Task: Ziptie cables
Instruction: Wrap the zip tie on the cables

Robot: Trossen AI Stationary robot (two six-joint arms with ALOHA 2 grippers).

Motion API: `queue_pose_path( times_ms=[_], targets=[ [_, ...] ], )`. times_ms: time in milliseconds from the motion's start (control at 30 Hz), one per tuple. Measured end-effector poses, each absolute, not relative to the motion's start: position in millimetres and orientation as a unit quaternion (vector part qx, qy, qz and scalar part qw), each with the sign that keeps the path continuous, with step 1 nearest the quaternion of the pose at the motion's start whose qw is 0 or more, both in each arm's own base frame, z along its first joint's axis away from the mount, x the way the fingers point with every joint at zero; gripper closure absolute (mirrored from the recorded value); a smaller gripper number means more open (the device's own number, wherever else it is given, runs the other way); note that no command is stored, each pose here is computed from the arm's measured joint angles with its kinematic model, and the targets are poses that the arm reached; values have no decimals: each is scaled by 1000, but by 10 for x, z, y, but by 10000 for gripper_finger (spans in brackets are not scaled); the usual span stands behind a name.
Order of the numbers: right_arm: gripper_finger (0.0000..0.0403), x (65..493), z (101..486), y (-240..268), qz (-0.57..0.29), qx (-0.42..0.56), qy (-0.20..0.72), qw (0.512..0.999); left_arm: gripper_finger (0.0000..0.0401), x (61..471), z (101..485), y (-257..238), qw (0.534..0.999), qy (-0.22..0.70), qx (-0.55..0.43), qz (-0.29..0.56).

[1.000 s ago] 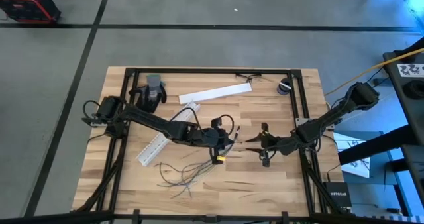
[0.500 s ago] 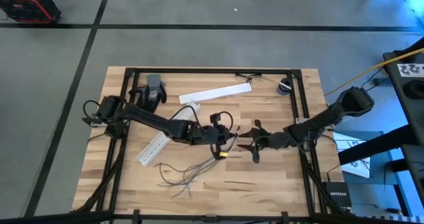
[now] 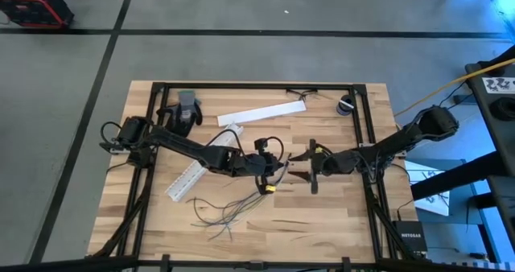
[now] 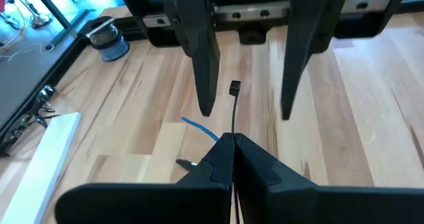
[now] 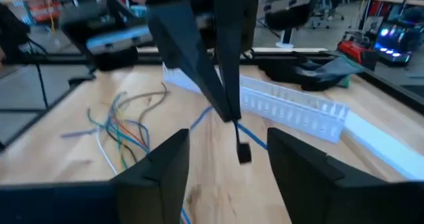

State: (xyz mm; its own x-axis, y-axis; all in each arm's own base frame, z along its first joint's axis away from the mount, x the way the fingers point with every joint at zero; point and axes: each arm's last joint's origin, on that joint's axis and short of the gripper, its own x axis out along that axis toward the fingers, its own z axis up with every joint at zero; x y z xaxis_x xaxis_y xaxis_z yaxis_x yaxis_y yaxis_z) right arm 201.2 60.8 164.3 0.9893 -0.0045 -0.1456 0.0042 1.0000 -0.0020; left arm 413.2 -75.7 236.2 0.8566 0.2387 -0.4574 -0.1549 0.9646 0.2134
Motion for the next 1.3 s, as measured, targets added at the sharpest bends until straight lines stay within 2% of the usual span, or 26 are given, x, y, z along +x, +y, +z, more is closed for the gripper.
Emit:
queue_pose_path(
  times_ms=[200,500,733,900,1133,1300],
  targets=[
    [265,2011,1651,611,4,-3,71,997,401,4131,2361,-757,960,248,84,103],
    [390,2009,1640,606,-2,-19,76,997,401,4134,2366,-760,961,245,78,103],
    [394,2009,1641,606,-3,-20,76,997,399,4134,2367,-760,961,244,74,104],
    [397,2009,1640,606,-3,-21,76,997,383,4132,2364,-759,961,246,76,104],
    [400,2033,1655,614,-2,-36,83,996,311,4122,2475,-758,944,304,76,103],
    [401,2225,1801,660,-3,-83,166,983,258,4075,2679,-800,923,361,95,97]
  ],
)
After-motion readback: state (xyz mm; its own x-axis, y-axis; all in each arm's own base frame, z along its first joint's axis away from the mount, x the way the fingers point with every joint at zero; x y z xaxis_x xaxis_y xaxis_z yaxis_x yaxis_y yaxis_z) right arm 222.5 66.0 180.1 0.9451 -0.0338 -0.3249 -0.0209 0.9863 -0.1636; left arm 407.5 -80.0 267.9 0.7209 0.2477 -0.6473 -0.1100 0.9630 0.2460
